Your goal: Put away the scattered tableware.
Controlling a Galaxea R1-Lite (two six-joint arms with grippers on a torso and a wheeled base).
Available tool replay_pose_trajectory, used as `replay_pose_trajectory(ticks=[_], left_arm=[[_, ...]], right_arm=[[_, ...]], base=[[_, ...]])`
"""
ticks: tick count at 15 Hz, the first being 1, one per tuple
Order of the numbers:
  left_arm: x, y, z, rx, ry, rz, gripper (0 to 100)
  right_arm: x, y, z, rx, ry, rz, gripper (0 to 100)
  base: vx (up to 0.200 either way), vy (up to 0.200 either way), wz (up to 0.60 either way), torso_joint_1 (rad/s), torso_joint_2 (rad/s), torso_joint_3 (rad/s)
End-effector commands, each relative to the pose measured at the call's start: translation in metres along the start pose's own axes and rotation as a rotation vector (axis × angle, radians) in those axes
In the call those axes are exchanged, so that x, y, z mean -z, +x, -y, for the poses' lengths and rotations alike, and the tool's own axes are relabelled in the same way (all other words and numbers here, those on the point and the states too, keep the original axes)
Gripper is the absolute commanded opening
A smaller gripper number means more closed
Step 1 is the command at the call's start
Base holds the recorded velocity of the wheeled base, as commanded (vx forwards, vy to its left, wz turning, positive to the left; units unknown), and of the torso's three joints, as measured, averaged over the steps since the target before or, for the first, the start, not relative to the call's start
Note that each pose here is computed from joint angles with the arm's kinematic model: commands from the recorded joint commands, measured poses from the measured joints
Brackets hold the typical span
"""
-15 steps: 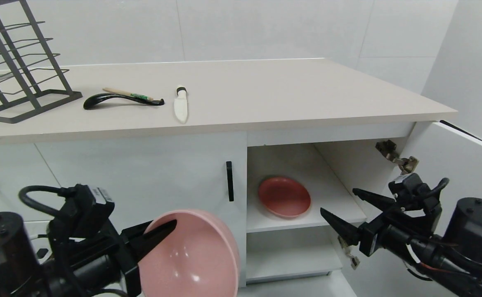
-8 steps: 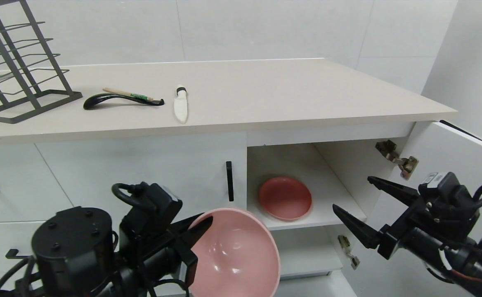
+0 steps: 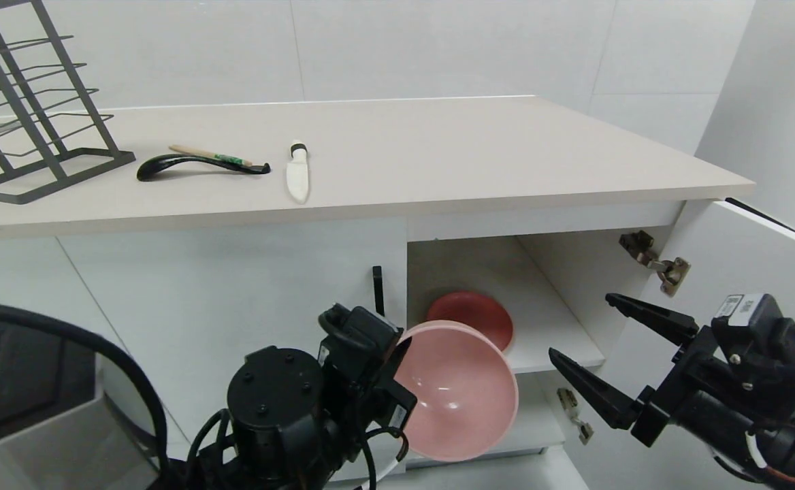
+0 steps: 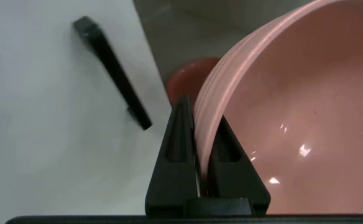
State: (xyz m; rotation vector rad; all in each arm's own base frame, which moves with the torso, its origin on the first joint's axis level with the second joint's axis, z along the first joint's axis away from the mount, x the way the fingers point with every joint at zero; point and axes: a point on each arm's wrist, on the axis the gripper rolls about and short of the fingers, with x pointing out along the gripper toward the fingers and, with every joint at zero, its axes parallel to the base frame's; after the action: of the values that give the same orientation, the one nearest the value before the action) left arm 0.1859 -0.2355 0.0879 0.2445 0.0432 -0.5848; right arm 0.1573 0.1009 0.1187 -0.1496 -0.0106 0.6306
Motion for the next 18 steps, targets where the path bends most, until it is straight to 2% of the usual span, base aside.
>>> replay_pose_trajectory(ticks=[1,3,8,10,11,14,16,18], left_arm=[[0.014,0.020,0.013,-0.008,0.014,-0.029,0],[0.020,0.032,0.023,-0.037,0.017,-0.034,0],[0.016,0.045,0.025,-0.105,-0.010,-0.010,0],[0.010,0.053,0.027,-0.140,-0.042,0.019,0],[0.005,0.059,0.032,-0.136,-0.068,0.057,0],[-0.003,0.067,0.044,-0.124,-0.103,0.139,0],[-0.001,0.069,0.048,-0.120,-0.106,0.159,0],[0.004,0.070,0.049,-0.114,-0.100,0.149,0]], right_arm=[[-0.001,-0.001,0.000,-0.001,-0.001,0.005,100],[0.001,0.000,0.000,-0.002,-0.002,-0.004,100],[0.002,0.000,-0.001,-0.006,0.000,-0.008,100],[0.011,0.004,-0.002,-0.010,0.002,-0.061,100],[0.020,0.010,0.001,0.002,0.011,-0.108,100],[0.036,0.019,0.014,0.062,0.024,-0.179,100],[0.036,0.023,0.021,0.091,0.026,-0.174,100],[0.035,0.025,0.023,0.103,0.029,-0.165,100]], base=[[0.000,0.000,0.00,0.000,0.00,0.000],[0.000,0.000,0.00,0.000,0.00,0.000],[0.000,0.000,0.00,0.000,0.00,0.000],[0.000,0.000,0.00,0.000,0.00,0.000],[0.000,0.000,0.00,0.000,0.00,0.000],[0.000,0.000,0.00,0.000,0.00,0.000],[0.000,0.000,0.00,0.000,0.00,0.000],[0.000,0.000,0.00,0.000,0.00,0.000]])
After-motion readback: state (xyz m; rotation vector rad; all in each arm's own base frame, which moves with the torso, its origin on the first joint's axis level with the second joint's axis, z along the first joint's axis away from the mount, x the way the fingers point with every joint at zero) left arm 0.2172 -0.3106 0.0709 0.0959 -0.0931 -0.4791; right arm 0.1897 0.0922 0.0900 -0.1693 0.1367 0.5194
